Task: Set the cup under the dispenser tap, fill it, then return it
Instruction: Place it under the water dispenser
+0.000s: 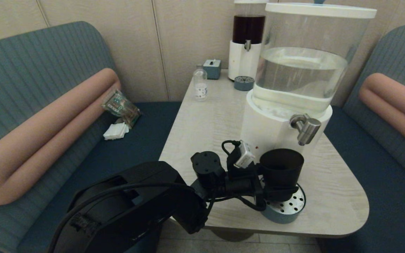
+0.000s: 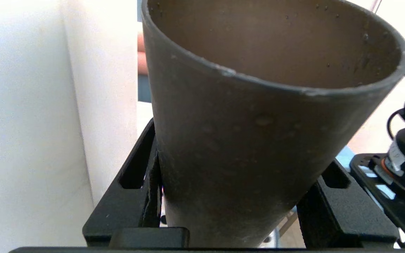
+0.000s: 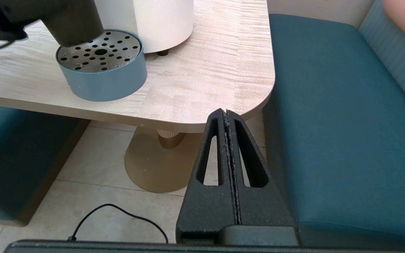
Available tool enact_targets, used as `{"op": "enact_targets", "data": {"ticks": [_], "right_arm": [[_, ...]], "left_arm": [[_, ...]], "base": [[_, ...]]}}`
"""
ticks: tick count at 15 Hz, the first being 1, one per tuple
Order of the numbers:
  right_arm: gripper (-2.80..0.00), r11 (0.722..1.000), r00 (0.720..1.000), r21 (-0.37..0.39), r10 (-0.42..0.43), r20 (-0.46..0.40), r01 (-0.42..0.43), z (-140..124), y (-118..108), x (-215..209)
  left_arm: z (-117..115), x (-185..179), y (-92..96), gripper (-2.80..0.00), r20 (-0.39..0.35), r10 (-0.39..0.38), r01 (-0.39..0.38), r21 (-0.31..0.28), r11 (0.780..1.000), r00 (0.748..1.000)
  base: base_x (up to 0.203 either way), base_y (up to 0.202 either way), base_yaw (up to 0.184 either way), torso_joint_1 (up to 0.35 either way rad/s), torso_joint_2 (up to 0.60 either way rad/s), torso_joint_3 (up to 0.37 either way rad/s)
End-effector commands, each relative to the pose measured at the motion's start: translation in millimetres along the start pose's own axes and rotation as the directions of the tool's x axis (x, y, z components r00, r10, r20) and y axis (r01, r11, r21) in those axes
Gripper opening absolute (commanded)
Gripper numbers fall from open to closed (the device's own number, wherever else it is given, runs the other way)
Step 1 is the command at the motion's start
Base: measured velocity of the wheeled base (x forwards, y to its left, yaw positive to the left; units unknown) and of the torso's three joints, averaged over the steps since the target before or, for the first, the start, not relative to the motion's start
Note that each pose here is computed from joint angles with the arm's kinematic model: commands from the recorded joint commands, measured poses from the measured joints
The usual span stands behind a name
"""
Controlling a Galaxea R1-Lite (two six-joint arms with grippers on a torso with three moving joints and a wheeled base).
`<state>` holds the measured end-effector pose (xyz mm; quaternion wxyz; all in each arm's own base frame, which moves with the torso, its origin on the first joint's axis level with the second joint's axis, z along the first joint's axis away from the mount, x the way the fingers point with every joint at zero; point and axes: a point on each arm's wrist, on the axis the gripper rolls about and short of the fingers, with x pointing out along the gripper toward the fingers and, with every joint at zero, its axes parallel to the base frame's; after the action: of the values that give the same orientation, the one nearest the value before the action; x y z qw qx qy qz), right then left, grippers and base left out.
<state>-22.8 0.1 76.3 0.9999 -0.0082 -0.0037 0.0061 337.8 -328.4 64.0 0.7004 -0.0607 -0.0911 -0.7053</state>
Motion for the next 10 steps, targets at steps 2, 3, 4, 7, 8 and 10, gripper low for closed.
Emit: {"op": "enact_targets", "data": {"ticks": [2,3,4,7,8,10], "right_arm": [[-2.80,1.000,1.000,-0.001,0.001,0.002,-0.001,0,0,0],[-2.80,1.000,1.000,-0.001,0.001,0.002,-0.001,0,0,0],[-2.80,1.000,1.000,-0.001,0.001,0.003,-0.001,0,0,0],[-2.80,1.000,1.000,-0.001,0.001,0.002,-0.001,0,0,0],[-2.80,1.000,1.000,-0.001,0.001,0.002,-0.001,0,0,0],[-2.80,1.000,1.000,-0.001,0.000,0.002,0.000,0,0,0]], "left_arm": [[-10,1,3.6,-2.80,0.002,-0.006,0.006,0.002,1.000,1.000],[-13,2,5.5,-2.80,0.004,-0.006,0.006,0.005,1.000,1.000],[-15,3,7.0,-2.80,0.006,-0.006,0.006,0.007,1.000,1.000],[-21,4,9.7,-2.80,0.008,-0.005,0.005,0.006,1.000,1.000],[-22,5,10.8,-2.80,0.011,-0.005,0.005,0.010,1.000,1.000],[-25,5,11.4,-2.80,0.010,-0.005,0.005,0.007,1.000,1.000]], "base": [[0.000,0.000,0.000,0.000,0.00,0.000],[0.000,0.000,0.000,0.000,0.00,0.000],[0.000,0.000,0.000,0.000,0.00,0.000],[0.000,0.000,0.000,0.000,0.00,0.000],[0.000,0.000,0.000,0.000,0.00,0.000],[0.000,0.000,0.000,0.000,0.00,0.000]]}}
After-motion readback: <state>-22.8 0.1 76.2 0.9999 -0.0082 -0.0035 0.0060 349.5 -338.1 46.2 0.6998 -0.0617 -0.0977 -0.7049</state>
